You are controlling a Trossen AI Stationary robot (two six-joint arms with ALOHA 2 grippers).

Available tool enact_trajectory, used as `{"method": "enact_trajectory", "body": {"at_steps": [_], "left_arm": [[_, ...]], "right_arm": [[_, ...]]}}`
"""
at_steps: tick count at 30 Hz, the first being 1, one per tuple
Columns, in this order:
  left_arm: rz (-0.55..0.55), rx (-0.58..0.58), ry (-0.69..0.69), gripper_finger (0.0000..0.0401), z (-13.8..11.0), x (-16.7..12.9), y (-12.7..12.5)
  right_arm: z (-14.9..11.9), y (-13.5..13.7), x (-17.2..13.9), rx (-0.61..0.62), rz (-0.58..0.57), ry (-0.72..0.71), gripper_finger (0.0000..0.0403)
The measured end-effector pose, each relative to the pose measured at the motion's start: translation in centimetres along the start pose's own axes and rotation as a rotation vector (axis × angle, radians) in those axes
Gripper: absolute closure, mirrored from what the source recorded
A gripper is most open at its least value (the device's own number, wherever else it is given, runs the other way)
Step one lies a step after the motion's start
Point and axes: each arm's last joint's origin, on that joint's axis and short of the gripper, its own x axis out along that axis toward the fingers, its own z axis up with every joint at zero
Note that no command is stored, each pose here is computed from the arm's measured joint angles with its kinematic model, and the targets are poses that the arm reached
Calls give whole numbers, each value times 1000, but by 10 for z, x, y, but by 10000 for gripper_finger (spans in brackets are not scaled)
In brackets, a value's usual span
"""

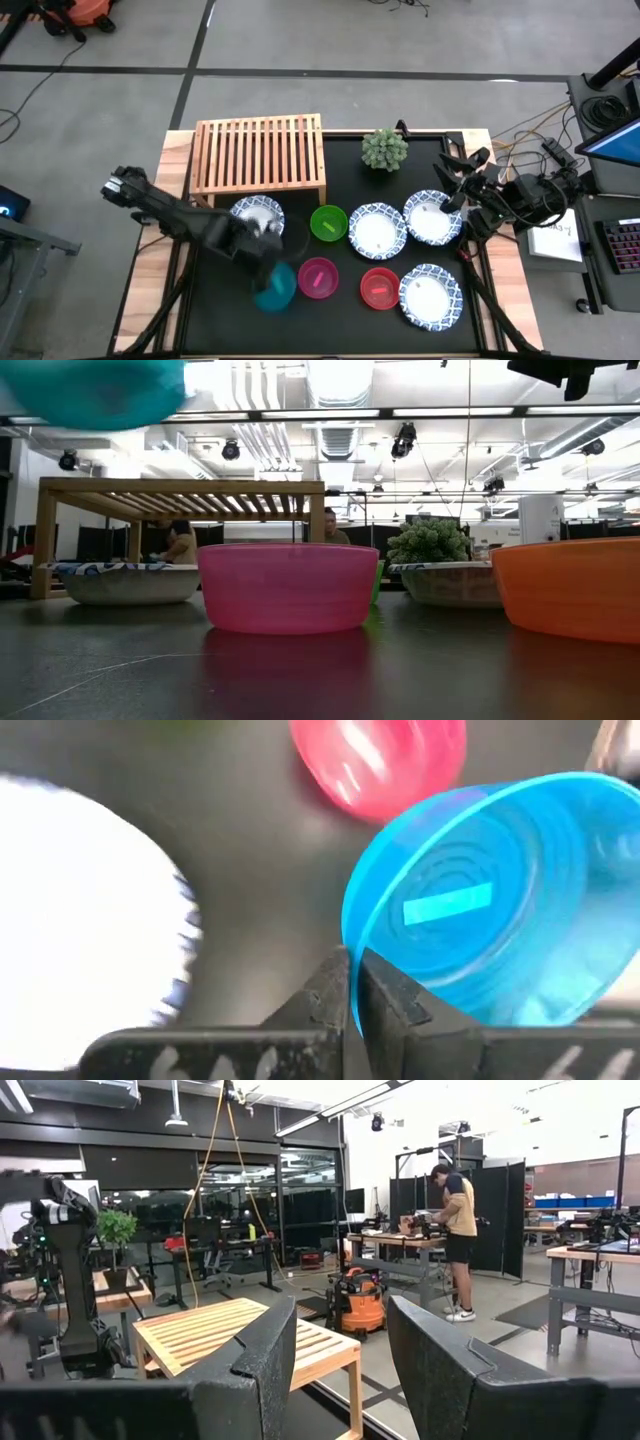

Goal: Place and stack bowls onto a shelf
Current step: Put the blue bowl on the shelf

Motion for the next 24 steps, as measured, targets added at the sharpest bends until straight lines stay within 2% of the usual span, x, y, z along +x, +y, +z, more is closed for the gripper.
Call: {"method": "enact_trajectory", "body": {"at_steps": [4, 7, 12, 17, 24], "left_arm": [[203, -19, -92, 401, 21, -44, 29], [381, -91, -153, 401, 33, -77, 60], [397, -206, -342, 401, 49, -120, 114], [546, -419, -314, 401, 45, -133, 179], [624, -627, -171, 401, 28, -129, 245]], "right_arm": [[0, 0, 0, 0, 0, 0, 255], [0, 0, 0, 1, 0, 0, 255], [0, 0, 0, 9, 0, 0, 255], [0, 0, 0, 8, 1, 0, 255], [0, 0, 0, 9, 0, 0, 255]]}}
